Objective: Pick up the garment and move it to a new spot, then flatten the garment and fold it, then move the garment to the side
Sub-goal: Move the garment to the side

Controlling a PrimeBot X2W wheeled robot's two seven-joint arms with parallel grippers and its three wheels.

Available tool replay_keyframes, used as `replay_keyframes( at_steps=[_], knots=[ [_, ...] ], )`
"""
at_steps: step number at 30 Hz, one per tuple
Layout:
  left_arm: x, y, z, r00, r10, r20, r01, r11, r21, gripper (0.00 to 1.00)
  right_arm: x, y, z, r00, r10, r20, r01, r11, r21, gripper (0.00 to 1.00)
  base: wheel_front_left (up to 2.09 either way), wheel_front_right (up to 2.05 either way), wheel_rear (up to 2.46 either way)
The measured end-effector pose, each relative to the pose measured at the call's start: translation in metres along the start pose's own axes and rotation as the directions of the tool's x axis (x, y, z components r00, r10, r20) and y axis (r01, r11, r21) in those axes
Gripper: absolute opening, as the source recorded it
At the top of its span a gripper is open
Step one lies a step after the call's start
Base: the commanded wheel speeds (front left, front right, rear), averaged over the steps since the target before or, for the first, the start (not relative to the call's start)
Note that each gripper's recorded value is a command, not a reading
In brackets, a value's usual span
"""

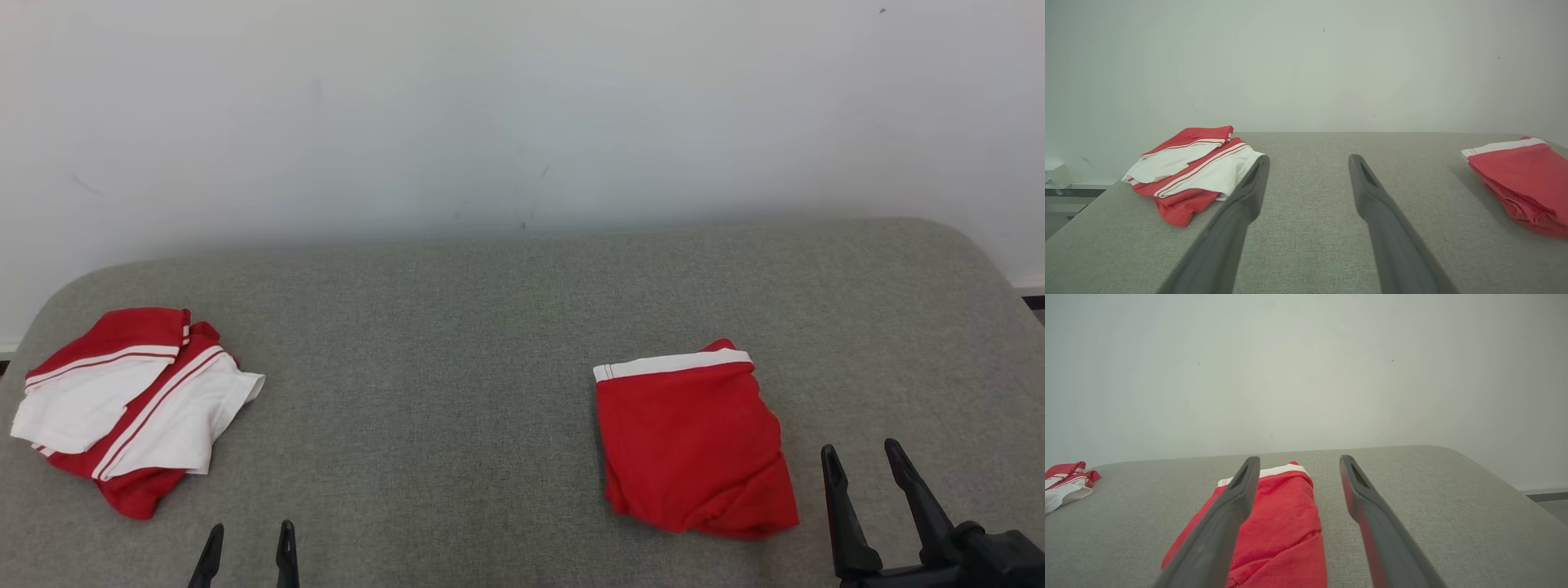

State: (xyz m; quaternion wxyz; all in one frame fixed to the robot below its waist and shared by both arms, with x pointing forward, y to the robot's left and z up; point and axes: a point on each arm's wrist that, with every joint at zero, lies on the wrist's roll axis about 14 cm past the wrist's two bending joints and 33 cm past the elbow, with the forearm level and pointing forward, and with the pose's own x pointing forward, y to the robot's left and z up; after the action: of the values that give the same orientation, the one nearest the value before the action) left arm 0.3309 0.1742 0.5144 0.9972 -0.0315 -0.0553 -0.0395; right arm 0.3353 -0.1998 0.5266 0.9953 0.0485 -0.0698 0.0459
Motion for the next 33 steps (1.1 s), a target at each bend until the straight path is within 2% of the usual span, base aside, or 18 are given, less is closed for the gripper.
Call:
replay_keyframes(
  at_steps=[11,33],
  knots=[
    [-0.001,0.001,-0.003,1.000,0.003,-0.010,-0.003,1.000,-0.014,1.00,0.004,0.009,-0.005,0.999,0.031,-0.015,-0.031,1.000,0.003,1.00,0.00,0.00,0.00],
    [-0.001,0.000,-0.006,1.000,-0.006,-0.016,0.006,1.000,-0.026,1.00,0.014,0.007,-0.012,0.998,0.036,-0.044,-0.036,0.999,0.004,1.00,0.00,0.00,0.00]
  ],
)
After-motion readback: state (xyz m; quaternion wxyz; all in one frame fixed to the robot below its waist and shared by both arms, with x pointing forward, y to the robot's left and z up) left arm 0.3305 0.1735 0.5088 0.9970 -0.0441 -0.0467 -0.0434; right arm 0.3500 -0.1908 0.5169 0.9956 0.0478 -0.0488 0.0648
